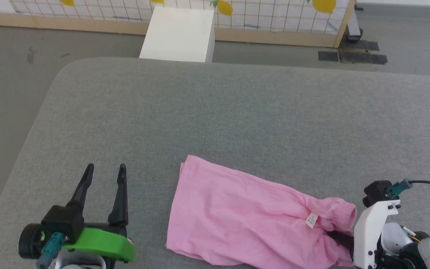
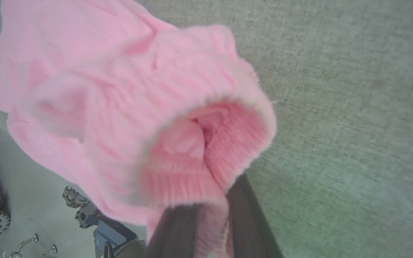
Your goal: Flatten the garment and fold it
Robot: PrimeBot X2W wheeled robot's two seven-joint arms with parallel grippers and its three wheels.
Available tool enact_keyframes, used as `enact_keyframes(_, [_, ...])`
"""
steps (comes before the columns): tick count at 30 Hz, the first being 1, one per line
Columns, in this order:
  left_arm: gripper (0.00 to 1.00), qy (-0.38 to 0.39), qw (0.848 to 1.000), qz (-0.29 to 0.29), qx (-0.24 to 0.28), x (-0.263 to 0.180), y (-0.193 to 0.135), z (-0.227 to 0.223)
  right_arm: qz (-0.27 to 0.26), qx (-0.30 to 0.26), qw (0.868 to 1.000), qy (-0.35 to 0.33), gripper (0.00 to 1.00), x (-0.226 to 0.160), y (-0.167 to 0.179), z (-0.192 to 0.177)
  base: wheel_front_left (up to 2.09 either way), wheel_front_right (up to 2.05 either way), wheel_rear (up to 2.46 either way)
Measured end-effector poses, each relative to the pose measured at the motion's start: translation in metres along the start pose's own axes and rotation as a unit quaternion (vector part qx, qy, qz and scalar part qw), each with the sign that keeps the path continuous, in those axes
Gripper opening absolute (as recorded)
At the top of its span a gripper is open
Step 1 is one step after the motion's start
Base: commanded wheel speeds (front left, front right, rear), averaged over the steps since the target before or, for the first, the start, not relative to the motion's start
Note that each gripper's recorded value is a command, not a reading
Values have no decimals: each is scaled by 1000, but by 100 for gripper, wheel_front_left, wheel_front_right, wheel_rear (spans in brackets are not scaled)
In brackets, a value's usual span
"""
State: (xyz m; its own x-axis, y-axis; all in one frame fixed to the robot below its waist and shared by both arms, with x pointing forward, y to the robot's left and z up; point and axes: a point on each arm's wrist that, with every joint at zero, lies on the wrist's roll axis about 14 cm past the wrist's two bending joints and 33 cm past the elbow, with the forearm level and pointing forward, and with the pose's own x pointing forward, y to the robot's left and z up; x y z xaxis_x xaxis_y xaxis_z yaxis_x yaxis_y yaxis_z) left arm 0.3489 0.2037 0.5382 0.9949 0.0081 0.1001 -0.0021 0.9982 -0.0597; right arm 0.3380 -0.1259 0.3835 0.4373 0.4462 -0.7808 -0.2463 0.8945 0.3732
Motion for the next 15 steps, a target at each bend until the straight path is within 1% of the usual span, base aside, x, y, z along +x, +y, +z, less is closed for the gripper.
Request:
enact_keyframes(4, [100, -2, 1000, -2, 0, -6, -2, 2, -8, 6, 999, -36, 0, -15, -7, 15, 0, 0, 0])
enact_keyframes(9, [100, -7, 1000, -10, -2, -8, -7, 5, -43, 29, 996, -66, 0, -42, -36, 29, 0, 0, 0])
enact_keyframes(12, [100, -7, 1000, -17, -3, -8, -12, 6, -68, 54, 993, -75, 0, -60, -59, 32, 0, 0, 0])
enact_keyframes(15, [100, -7, 1000, -21, -3, -6, -14, 6, -75, 90, 990, -74, 0, -72, -74, 30, 0, 0, 0])
